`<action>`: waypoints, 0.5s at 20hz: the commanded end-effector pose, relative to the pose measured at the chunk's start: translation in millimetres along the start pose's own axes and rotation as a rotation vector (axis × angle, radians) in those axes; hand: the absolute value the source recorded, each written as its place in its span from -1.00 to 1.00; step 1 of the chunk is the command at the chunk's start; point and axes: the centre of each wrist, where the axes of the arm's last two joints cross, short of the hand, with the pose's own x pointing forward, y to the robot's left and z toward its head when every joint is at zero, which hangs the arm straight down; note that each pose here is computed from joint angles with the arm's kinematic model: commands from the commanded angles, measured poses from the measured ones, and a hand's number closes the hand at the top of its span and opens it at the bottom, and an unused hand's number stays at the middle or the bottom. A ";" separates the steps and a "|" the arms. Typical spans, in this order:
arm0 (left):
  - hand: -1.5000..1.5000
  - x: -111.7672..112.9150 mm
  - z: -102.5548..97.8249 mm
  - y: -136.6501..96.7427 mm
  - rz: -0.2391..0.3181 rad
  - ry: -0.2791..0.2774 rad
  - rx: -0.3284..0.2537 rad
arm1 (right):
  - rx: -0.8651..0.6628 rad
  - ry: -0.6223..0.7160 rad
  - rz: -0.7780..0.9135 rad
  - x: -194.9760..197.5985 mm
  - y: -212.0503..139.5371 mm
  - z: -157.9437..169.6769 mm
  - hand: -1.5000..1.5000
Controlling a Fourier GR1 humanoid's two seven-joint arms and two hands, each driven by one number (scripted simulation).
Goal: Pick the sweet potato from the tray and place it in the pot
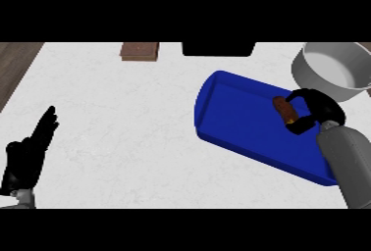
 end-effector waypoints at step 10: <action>0.00 2.7 -8.3 24.6 0.000 0.004 0.010 | 0.109 -0.134 0.096 30.3 10.0 5.5 1.00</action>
